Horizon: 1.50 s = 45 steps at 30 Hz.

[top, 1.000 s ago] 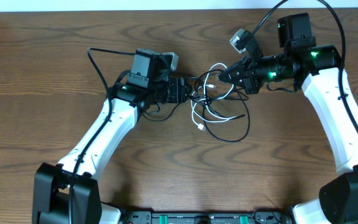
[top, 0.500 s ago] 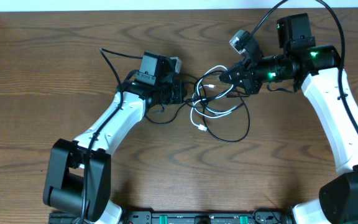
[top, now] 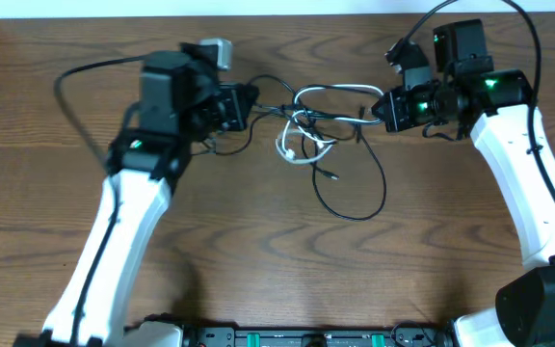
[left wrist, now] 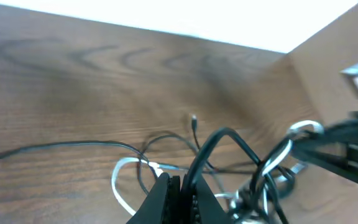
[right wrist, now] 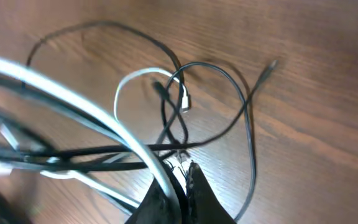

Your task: Untangle cables

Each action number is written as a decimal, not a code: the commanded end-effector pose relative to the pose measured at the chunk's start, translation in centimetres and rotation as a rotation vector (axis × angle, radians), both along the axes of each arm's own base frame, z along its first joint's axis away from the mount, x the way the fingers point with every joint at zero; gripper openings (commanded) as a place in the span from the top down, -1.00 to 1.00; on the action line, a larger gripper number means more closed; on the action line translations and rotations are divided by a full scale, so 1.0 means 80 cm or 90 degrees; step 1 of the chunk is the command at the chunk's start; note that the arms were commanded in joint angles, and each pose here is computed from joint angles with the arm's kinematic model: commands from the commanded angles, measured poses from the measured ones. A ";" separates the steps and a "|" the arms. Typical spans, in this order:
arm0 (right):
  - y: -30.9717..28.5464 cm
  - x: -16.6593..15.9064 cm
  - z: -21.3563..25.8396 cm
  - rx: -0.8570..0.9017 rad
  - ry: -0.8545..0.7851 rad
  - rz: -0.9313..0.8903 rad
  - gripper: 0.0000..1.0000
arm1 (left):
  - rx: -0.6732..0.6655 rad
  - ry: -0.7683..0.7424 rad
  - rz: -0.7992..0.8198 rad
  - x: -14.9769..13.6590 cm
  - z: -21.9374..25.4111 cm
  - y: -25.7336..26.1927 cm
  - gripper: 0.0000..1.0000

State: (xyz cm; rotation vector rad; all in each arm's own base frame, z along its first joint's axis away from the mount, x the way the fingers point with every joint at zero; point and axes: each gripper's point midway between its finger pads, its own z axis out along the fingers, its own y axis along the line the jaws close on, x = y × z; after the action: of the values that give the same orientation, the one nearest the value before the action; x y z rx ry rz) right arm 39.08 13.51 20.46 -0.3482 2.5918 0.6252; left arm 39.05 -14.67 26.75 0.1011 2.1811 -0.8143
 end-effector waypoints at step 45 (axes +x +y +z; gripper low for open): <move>0.062 0.006 0.002 -0.009 -0.033 -0.021 -0.31 | 0.029 0.104 0.047 -0.010 -0.044 0.034 0.85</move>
State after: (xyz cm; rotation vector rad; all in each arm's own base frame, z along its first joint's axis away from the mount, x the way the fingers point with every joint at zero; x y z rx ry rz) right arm 38.53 20.48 20.92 -0.4413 2.5258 0.6527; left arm 38.35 -10.28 24.26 -0.0693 2.3054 -0.7218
